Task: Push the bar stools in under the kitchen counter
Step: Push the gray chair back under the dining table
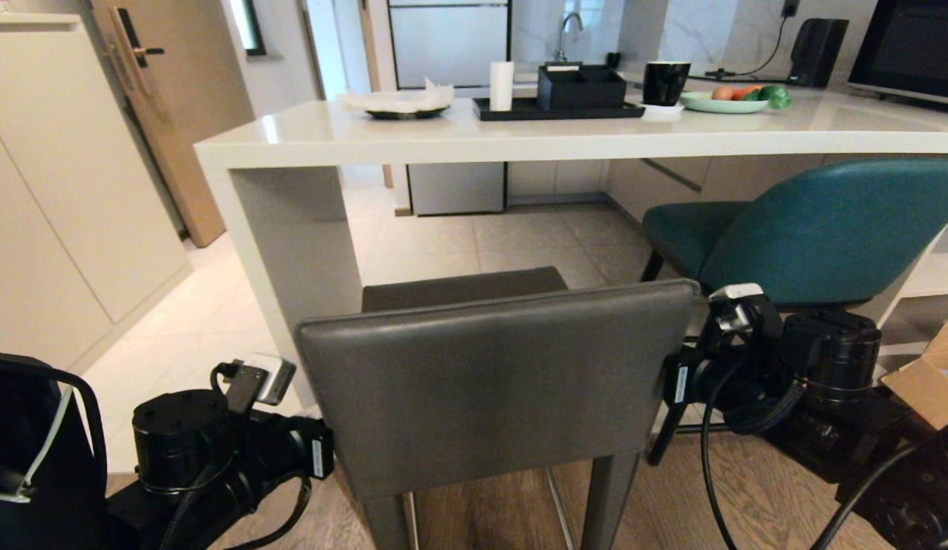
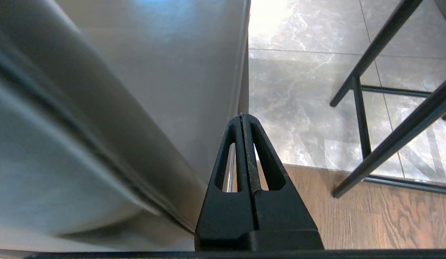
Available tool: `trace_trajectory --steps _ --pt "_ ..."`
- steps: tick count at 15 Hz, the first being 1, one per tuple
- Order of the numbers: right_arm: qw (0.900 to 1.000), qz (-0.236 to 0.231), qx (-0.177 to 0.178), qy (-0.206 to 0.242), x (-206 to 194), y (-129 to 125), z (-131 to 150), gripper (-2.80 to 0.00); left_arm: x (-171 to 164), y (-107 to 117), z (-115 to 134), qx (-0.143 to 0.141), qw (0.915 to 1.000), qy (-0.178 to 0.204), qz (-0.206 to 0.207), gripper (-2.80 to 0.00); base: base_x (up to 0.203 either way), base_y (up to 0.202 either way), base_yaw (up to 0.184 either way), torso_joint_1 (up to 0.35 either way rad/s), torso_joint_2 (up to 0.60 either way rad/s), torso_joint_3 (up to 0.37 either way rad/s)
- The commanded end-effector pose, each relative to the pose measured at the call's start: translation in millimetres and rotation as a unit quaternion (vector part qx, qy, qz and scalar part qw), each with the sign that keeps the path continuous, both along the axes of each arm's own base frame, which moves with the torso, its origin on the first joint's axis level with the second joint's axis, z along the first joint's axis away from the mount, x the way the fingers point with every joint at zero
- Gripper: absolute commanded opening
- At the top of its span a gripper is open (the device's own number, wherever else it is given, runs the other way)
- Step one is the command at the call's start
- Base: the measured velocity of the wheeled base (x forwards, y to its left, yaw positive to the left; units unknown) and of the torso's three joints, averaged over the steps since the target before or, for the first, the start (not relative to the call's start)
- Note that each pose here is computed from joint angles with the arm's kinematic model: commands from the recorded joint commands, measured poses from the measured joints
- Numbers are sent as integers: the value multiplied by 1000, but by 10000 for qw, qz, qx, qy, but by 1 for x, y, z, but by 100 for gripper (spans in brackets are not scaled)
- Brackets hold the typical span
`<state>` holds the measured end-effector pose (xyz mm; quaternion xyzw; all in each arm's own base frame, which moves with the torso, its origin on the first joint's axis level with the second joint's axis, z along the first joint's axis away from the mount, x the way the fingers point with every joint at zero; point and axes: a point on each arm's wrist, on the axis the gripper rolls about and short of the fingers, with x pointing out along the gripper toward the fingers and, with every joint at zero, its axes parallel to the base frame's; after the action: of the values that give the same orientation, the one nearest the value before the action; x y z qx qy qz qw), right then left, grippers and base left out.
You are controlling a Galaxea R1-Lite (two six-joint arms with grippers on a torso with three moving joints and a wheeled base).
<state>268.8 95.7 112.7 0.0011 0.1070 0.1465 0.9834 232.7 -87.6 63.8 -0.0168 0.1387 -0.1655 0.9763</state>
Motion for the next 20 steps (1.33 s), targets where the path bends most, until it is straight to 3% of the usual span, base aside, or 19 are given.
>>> trace_trajectory --steps 1,8,14,20 --pt "10000 63 9 -26 3 5 -1 -280 3 -4 5 -72 9998 -161 -52 -280 0 0 0 0 0 0" --pt "9999 22 51 -114 6 4 -1 -280 6 -46 5 -82 9985 -373 -383 -280 0 0 0 0 0 0" --pt "10000 8 34 -50 6 1 -5 -280 19 -47 -2 -59 9989 -371 -273 -280 0 0 0 0 0 0" --pt "9999 113 32 -23 2 2 -9 -280 60 -34 13 -250 9953 -914 214 -280 0 0 0 0 0 0"
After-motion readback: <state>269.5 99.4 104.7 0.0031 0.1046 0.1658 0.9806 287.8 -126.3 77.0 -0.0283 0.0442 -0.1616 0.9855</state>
